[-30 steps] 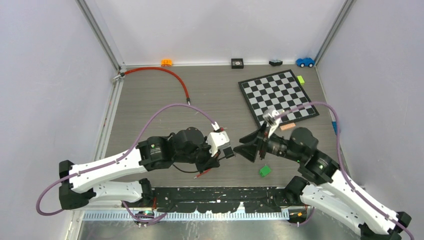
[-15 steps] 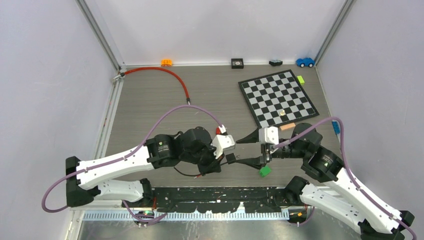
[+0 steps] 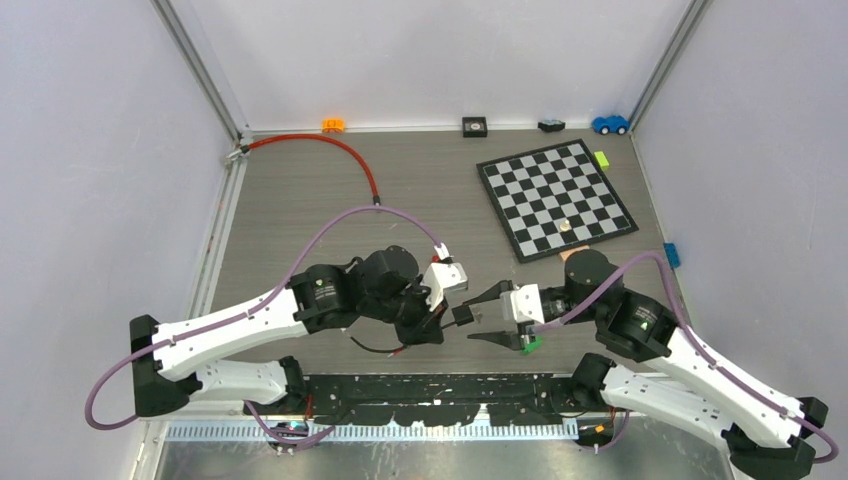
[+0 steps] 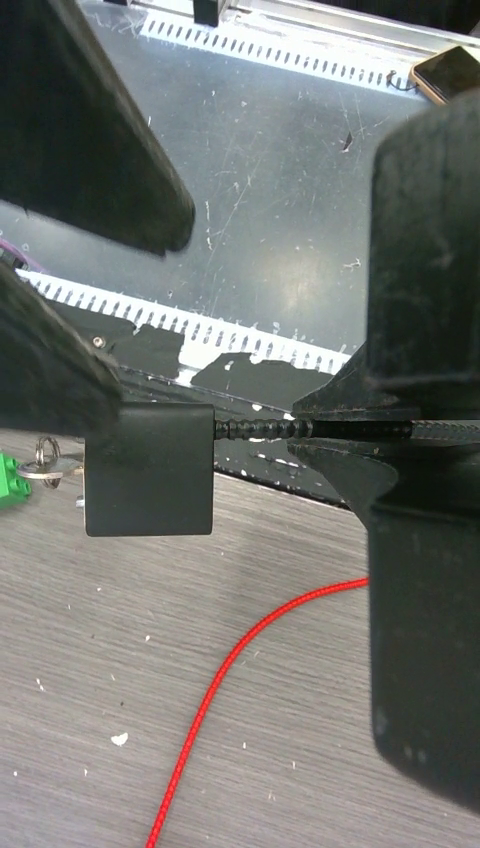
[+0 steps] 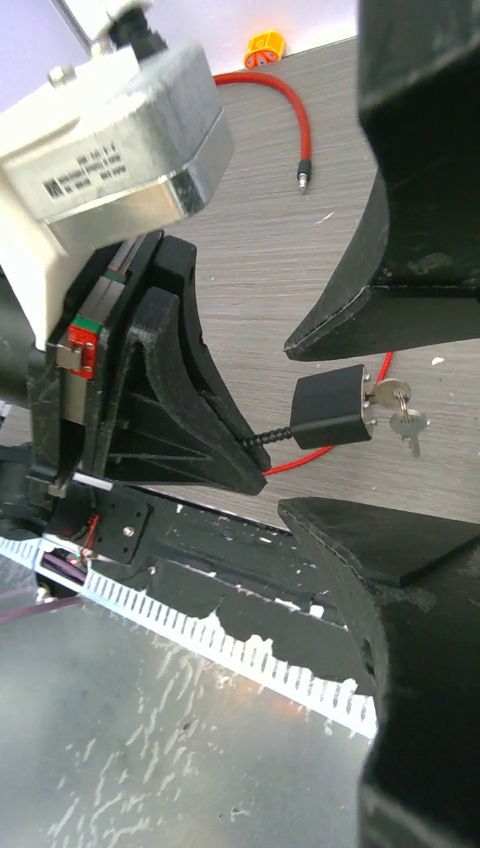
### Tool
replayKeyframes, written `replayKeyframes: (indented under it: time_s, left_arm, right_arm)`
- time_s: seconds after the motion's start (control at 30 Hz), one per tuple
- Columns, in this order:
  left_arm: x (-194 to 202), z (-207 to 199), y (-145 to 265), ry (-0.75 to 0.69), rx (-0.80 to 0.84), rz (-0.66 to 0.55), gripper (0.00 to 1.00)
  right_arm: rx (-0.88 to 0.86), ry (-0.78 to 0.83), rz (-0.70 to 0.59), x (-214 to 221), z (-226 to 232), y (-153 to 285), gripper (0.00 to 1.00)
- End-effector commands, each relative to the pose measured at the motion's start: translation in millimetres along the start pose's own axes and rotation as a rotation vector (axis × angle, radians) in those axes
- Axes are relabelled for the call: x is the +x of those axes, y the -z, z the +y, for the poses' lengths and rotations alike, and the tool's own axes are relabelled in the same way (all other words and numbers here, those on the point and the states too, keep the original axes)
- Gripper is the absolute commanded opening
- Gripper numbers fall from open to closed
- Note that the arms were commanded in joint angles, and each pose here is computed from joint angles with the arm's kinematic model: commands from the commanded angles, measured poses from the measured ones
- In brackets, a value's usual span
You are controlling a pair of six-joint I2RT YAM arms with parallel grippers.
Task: Lock with the key
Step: Pick up the lock from the center of the board.
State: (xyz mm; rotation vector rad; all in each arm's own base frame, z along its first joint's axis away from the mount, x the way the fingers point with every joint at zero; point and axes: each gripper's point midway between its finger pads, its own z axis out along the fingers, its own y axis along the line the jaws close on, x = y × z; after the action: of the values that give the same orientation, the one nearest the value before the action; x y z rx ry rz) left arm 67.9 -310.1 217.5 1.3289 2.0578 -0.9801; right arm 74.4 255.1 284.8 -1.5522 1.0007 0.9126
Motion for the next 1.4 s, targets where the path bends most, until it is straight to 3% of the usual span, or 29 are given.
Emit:
replayKeyframes:
  time_s: [0.0,0.3,0.4,0.53,0.63,0.7,0.73,0.83,0.93,1.1,1.37]
  left_arm:
    - [-33,-19,12,-0.019,0.08,-0.104,0.0]
    - [-34,-25,9,-0.006,0.122,-0.096,0.0]
    - [-34,-29,9,-0.004,0.142,-0.097,0.0]
    - [-34,-30,10,-0.002,0.149,-0.097,0.0]
    - [-32,-28,9,-0.001,0.14,-0.089,0.02]
    - [-31,-27,11,0.0,0.129,-0.085,0.17]
    - [-30,-25,12,0.003,0.118,-0.079,0.28]
    - [-28,-18,17,0.0,0.07,-0.075,0.48]
    - [-28,-15,25,-0.011,0.044,-0.09,0.53]
    - [-26,-14,34,-0.031,0.031,-0.104,0.53]
    - [-22,-19,42,-0.013,0.045,-0.112,0.44]
  right_arm:
    - [-0.004,0.098,0.064,16,-4,-8,0.57]
    - [-0.029,0.143,0.191,41,-2,-17,0.57]
    - [-0.013,0.159,0.218,44,-2,-17,0.53]
    - [-0.001,0.169,0.219,44,-2,-17,0.38]
    - [0.009,0.159,0.171,35,-2,-18,0.19]
    - [0.01,0.124,0.151,32,0,-19,0.03]
    - [0.004,0.099,0.142,30,3,-20,0.01]
    - [-0.018,-0.017,0.108,25,14,-21,0.01]
    - [0.011,-0.157,0.001,9,17,-24,0.01]
    - [0.116,-0.327,-0.174,-8,11,-22,0.01]
    - [0.285,-0.548,-0.188,-3,-7,-11,0.01]
